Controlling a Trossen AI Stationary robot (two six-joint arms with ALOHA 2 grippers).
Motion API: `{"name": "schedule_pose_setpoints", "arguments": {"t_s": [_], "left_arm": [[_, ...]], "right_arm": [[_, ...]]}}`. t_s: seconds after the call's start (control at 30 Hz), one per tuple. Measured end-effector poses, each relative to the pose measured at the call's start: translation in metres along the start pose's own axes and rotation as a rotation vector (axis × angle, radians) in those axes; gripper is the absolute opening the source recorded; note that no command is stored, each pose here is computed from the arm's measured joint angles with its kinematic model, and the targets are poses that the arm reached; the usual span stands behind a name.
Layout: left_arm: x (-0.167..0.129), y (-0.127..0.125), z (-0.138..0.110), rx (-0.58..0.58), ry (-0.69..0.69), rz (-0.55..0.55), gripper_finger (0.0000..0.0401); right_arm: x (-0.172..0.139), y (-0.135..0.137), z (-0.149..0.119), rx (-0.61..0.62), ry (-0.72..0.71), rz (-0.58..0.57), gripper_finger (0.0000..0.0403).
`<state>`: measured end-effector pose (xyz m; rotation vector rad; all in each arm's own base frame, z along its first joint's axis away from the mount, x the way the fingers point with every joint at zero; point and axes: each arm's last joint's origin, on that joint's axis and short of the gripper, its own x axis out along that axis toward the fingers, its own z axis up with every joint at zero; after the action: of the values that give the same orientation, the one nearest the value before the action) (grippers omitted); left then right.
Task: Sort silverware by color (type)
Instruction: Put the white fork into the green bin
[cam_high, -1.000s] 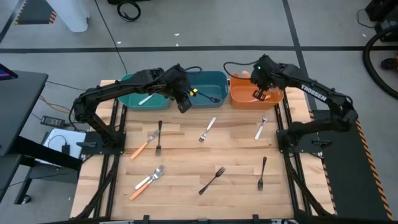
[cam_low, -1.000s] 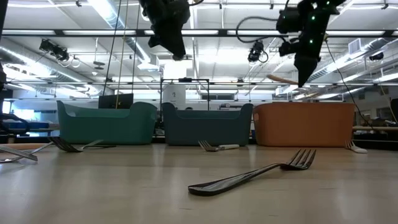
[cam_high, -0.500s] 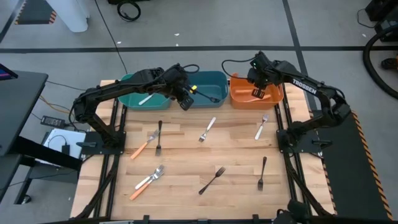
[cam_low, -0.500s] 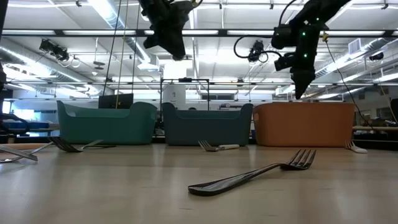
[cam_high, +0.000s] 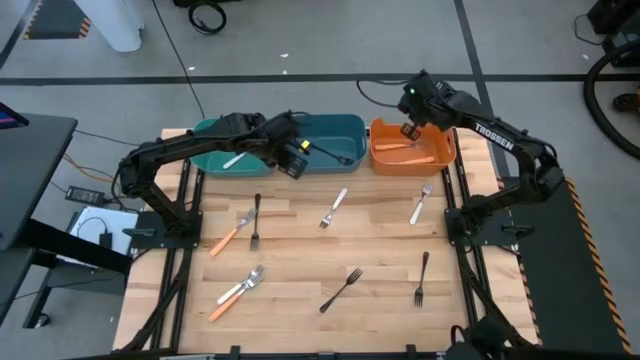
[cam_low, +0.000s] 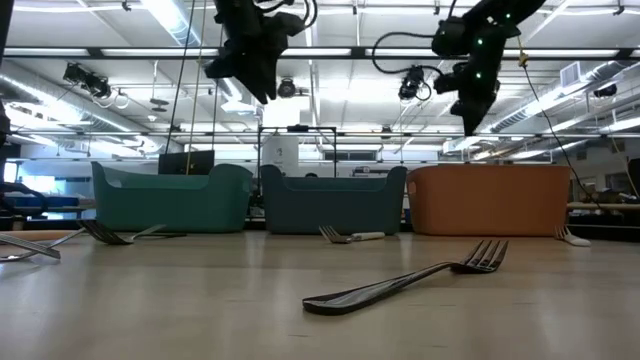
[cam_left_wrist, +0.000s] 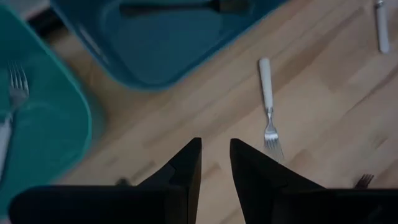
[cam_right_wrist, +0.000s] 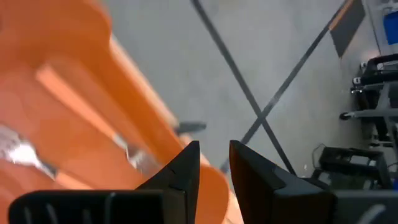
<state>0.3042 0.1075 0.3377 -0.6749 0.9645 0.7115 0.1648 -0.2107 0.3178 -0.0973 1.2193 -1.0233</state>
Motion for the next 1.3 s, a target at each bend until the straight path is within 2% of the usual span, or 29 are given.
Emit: {"name": "schedule_pose_setpoints", "arguments": {"t_s": [0.17,0.3,0.43,0.73,1.03,1.13,1.2,1.3], "left_arm": [[-0.002,-0.010,-0.014,-0.073,0.044,0.025,0.0094],[-0.004,-0.016,-0.027,-0.103,0.052,0.109,0.0094],[-0.006,-0.019,-0.035,-0.129,0.079,0.140,0.0094],[-0.006,-0.026,-0.043,-0.133,0.126,0.104,0.0094],[0.019,-0.043,-0.056,-0.039,0.237,0.147,0.0094],[0.030,-0.049,-0.059,0.049,0.258,0.162,0.0094],[0.041,-0.055,-0.058,0.113,0.251,0.141,0.0094],[0.059,-0.065,-0.050,0.119,0.193,0.082,0.0094]], "right_arm": [[-0.006,-0.005,0.011,0.052,-0.113,0.056,0.0095],[-0.007,-0.005,0.015,0.065,-0.160,0.085,0.0095],[-0.007,-0.006,0.017,0.074,-0.186,0.085,0.0094],[-0.008,-0.008,0.022,0.095,-0.232,0.068,0.0094],[-0.008,-0.004,0.016,0.177,-0.173,0.104,0.0094],[-0.010,0.001,0.017,0.227,-0.165,0.122,0.0094],[-0.011,0.004,0.018,0.241,-0.169,0.133,0.0095],[-0.014,0.009,0.020,0.225,-0.180,0.143,0.0094]]}}
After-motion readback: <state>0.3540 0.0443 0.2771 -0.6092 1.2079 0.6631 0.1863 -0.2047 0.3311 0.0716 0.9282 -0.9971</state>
